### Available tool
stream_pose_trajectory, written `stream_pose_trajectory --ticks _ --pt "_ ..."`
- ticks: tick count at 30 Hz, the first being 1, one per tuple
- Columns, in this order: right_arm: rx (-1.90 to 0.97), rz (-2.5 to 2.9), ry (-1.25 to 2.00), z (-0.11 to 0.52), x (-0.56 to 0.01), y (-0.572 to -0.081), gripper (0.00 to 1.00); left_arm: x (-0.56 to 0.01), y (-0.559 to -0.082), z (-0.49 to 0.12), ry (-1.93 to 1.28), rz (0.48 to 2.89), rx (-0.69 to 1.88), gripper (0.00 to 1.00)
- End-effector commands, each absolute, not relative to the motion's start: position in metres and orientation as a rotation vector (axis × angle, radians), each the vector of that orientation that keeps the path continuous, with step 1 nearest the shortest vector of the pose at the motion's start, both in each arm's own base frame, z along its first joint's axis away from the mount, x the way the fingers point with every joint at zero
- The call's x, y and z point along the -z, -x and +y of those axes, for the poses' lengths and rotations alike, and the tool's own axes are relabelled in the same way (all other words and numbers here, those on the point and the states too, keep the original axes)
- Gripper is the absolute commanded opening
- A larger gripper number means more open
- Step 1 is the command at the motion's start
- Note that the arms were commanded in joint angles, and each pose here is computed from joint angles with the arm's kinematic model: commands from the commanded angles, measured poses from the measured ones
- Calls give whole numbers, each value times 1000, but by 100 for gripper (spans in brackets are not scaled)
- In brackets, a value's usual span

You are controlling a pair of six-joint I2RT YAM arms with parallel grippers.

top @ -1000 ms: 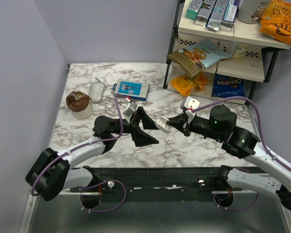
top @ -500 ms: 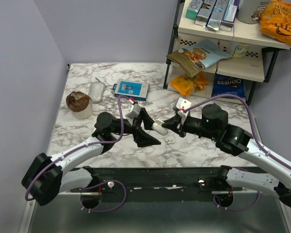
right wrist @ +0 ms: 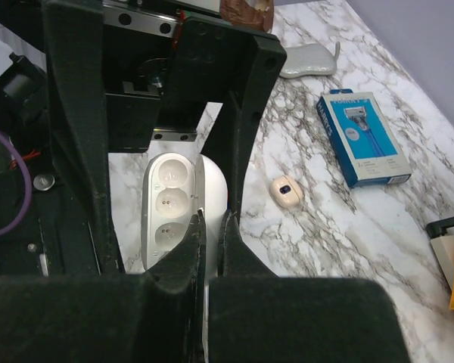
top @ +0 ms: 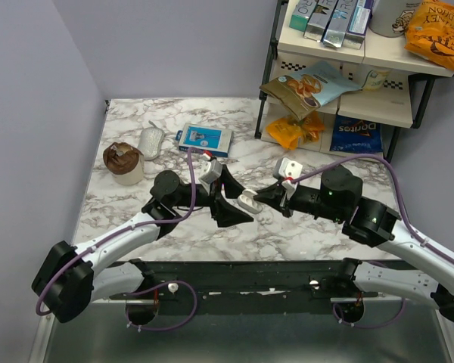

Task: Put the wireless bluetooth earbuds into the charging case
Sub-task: Adjust the charging case.

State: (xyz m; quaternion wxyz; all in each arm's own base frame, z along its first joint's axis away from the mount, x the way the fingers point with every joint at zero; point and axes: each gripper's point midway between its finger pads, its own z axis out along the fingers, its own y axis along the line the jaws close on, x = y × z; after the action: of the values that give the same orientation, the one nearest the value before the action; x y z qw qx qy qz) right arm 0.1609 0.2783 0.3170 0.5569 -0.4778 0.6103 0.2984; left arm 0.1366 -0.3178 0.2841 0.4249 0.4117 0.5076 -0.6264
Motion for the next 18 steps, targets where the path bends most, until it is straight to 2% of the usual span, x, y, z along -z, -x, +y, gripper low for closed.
stream_pose_trajectory --ticks 1,8,14,15,17,18 --pt "-717 1379 1162 282 -322 -152 1 -300 -141 -322 -1020 1217 1558 80" --pt "-708 1383 1168 286 -320 -153 1 -303 -142 -323 -1019 1213 1562 71" --pt "-705 1384 1164 287 -321 -154 1 -301 -139 -322 -1038 1211 1571 56" --pt "-704 1385 1163 286 -321 -154 1 -301 -139 -322 -1040 1209 1571 51" --pt "-704 1389 1165 287 -319 -154 1 -300 -138 -322 -1041 1203 1571 48" --pt "-705 1389 1166 287 -319 -154 1 -301 -137 -322 -1042 1200 1573 43"
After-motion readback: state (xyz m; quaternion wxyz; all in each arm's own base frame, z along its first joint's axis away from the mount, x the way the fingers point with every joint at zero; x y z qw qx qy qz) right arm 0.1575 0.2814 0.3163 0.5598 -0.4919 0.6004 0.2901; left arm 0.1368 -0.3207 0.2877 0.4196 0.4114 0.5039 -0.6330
